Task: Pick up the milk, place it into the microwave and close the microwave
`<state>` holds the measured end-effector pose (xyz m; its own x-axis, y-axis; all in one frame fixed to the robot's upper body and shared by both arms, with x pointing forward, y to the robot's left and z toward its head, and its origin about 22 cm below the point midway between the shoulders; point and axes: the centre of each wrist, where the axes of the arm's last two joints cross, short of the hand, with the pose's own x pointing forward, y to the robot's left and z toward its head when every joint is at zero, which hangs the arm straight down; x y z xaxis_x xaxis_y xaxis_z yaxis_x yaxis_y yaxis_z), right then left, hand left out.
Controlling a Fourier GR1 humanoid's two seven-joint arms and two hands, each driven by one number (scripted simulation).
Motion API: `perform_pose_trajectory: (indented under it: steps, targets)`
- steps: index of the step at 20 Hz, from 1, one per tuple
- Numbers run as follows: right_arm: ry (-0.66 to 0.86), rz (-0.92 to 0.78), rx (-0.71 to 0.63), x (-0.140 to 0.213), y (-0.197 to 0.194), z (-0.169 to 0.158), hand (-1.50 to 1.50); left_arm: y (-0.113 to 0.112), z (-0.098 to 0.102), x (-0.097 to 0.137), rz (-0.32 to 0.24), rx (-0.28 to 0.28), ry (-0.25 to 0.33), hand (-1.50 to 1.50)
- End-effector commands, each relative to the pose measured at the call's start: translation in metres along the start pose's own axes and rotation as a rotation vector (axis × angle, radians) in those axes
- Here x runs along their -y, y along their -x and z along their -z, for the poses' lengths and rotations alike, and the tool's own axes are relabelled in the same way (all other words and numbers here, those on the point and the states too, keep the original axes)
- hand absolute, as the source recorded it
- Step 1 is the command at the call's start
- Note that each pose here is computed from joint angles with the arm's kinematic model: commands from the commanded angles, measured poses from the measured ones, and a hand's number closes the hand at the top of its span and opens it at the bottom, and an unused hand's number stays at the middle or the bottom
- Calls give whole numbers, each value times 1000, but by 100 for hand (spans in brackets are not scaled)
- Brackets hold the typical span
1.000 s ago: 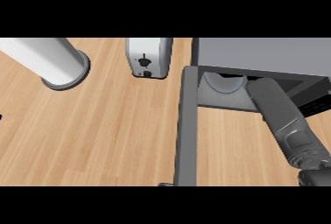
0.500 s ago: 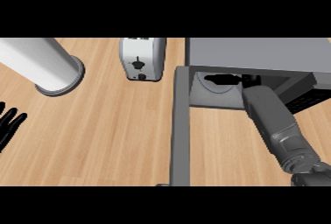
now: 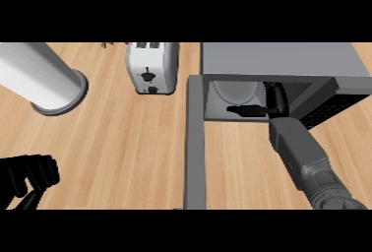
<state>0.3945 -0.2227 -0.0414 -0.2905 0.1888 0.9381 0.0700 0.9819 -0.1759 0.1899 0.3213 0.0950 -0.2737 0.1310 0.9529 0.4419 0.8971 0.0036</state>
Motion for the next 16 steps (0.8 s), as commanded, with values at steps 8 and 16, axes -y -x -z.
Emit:
perform_pose_trajectory:
  steps: [8,16]
  targets:
    - [-29,128,-23,-11,40,-81,-150,16,17,27,-35,-64,57,150]
    - [-18,112,-59,17,49,-149,-150,9,49,64,22,-72,170,150]
